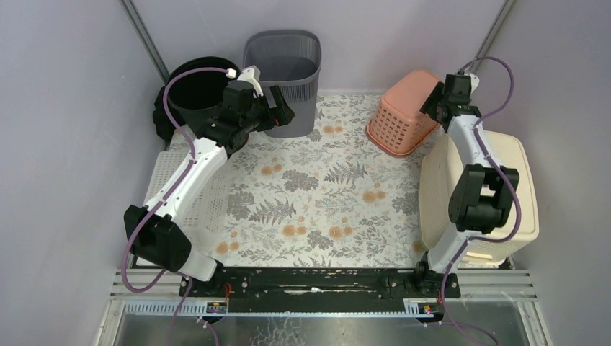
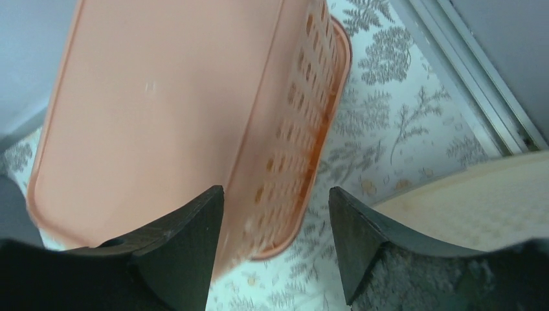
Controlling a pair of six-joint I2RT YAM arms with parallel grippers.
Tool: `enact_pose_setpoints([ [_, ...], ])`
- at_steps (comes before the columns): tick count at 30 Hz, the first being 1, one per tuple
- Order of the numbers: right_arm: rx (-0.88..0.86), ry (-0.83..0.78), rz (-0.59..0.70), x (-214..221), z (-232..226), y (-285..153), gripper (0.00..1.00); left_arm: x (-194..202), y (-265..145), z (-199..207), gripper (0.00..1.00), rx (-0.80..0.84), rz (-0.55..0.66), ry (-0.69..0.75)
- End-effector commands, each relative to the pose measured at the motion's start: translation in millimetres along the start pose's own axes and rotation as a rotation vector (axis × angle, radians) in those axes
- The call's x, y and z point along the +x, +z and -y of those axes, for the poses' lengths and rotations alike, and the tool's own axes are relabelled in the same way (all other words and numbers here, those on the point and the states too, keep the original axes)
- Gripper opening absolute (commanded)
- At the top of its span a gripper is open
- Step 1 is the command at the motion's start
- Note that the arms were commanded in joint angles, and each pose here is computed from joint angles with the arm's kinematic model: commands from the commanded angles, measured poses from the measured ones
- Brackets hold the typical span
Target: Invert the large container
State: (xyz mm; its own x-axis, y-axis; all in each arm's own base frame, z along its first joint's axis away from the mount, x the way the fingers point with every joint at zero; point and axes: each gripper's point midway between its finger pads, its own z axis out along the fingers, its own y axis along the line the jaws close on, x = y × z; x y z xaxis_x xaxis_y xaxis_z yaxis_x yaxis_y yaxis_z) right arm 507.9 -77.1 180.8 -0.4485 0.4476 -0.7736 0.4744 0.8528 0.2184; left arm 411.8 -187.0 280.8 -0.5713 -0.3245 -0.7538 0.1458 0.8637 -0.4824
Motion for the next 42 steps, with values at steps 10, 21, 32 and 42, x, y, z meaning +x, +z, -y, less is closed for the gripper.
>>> enact_pose_setpoints([
  [10, -0.588, -0.339, 0.127, -2, -162, -132, 0.70, -34, -1, 13, 1.00, 0.031, 0.098, 0.007],
  [21, -0.484, -0.367, -0.118, 87, -173, -28, 0.69, -112, 20, 23, 1.00, -0.042, 0.275, 0.107],
  [32, -0.239, -0.241, -0.084, 54, -140, 31, 0.70, -139, 78, 26, 1.00, -0.029, 0.344, 0.197],
  [42, -0.582, -0.137, -0.097, 51, -169, -75, 0.72, -152, 111, 4, 1.00, -0.064, 0.372, 0.217],
])
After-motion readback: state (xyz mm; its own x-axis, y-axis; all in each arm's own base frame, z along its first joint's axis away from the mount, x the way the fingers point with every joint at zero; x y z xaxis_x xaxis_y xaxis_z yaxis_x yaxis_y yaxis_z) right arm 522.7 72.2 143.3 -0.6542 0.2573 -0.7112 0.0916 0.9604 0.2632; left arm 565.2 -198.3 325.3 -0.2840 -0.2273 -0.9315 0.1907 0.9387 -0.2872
